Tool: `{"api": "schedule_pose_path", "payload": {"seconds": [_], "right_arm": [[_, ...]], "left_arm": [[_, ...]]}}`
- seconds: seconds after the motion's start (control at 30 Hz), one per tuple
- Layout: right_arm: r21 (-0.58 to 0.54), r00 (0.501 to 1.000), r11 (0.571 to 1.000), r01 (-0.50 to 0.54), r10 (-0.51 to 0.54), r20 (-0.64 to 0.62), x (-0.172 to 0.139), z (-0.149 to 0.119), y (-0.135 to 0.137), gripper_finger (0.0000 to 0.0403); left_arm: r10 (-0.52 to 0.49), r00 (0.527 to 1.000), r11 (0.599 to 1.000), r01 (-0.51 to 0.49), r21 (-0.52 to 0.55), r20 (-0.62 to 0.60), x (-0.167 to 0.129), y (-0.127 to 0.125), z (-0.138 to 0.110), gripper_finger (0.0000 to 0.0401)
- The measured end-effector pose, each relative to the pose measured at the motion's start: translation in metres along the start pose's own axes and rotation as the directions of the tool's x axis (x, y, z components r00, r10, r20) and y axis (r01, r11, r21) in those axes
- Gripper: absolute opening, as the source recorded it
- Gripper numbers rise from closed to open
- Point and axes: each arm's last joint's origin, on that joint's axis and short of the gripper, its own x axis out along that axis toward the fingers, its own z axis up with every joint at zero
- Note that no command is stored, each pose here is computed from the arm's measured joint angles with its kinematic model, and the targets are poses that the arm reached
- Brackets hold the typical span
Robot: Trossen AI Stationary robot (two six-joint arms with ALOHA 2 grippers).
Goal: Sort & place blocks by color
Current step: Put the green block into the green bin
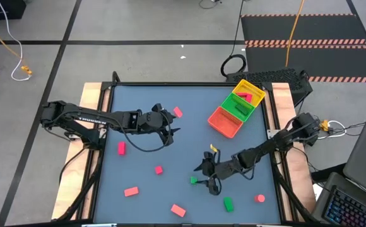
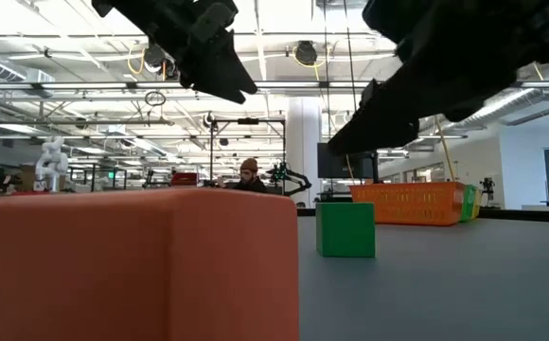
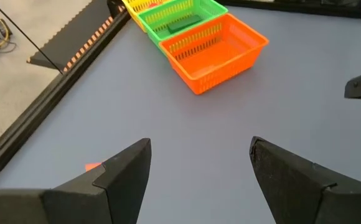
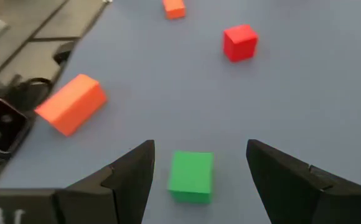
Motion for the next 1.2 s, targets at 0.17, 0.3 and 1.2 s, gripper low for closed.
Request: {"api": "schedule_pose_path", "payload": {"seconds": [0.17,0.3,1.2], "right_arm": [[0.032,1.0,0.999,-0.006,0.007,-0.017,0.006,-0.009,0.005,0.0262],[0.065,1.0,0.998,-0.002,0.003,-0.025,0.017,-0.019,0.005,0.028],[0.035,0.997,0.996,0.078,-0.077,-0.03,0.025,-0.029,0.001,0.027]], "left_arm": [[-0.022,1.0,1.0,0.023,0.01,-0.019,-0.003,-0.008,-0.003,0.0271],[-0.041,0.999,0.999,0.042,0.024,-0.022,-0.005,-0.014,-0.005,0.0271],[-0.069,0.997,0.997,0.07,0.035,-0.029,-0.009,-0.024,-0.007,0.0271]]}}
